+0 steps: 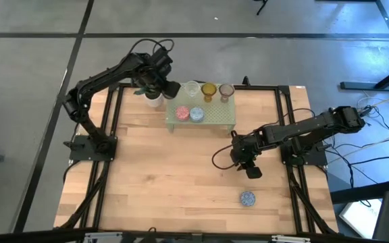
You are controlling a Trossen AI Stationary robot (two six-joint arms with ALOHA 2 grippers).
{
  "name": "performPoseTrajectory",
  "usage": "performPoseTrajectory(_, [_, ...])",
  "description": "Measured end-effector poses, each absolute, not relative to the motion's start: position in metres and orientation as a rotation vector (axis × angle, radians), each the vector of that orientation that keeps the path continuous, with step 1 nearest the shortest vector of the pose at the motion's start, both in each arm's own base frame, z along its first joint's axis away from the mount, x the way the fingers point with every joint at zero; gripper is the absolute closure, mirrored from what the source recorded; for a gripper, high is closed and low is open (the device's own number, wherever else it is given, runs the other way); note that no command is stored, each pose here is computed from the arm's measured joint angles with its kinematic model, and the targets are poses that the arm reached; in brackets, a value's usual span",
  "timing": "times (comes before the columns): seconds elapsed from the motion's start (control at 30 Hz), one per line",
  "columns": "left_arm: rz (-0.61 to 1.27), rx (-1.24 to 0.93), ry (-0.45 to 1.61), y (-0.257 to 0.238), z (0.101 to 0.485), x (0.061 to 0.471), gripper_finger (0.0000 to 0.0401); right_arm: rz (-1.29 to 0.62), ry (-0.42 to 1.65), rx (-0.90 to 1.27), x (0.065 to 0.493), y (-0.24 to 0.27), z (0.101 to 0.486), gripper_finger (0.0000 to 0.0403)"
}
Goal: Pick & Place candle stick holders
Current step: Adjust the pink glass candle holder
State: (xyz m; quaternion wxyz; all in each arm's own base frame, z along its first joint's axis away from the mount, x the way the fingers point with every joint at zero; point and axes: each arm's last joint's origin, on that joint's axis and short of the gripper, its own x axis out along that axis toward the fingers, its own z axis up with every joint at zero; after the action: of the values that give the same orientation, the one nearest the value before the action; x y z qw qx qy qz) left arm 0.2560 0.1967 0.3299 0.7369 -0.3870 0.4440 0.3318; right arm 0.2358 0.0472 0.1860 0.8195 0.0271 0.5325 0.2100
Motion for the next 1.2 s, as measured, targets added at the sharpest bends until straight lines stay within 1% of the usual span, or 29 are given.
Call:
performPoseTrajectory(0.13, [0.699, -0.865, 0.981, 0.196, 0.328, 0.258, 0.0357, 0.447, 1.134, 0.058, 0.236, 0.047, 0.186, 0.0298])
performPoseTrajectory(0.4, [0.710, -0.889, 1.000, 0.195, 0.327, 0.256, 0.0357, 0.446, 1.137, 0.059, 0.236, 0.047, 0.186, 0.0298])
performPoseTrajectory(0.57, [0.709, -0.907, 1.039, 0.197, 0.320, 0.259, 0.0357, 0.446, 1.138, 0.060, 0.235, 0.047, 0.186, 0.0298])
performPoseTrajectory(0.67, [0.666, -0.940, 1.049, 0.199, 0.314, 0.263, 0.0357, 0.445, 1.141, 0.061, 0.235, 0.047, 0.186, 0.0298])
performPoseTrajectory(0.77, [0.656, -0.920, 1.043, 0.201, 0.313, 0.266, 0.0355, 0.444, 1.143, 0.062, 0.235, 0.047, 0.186, 0.0298])
performPoseTrajectory(1.2, [0.650, -0.888, 1.022, 0.204, 0.313, 0.267, 0.0311, 0.444, 1.143, 0.062, 0.235, 0.047, 0.186, 0.0298])
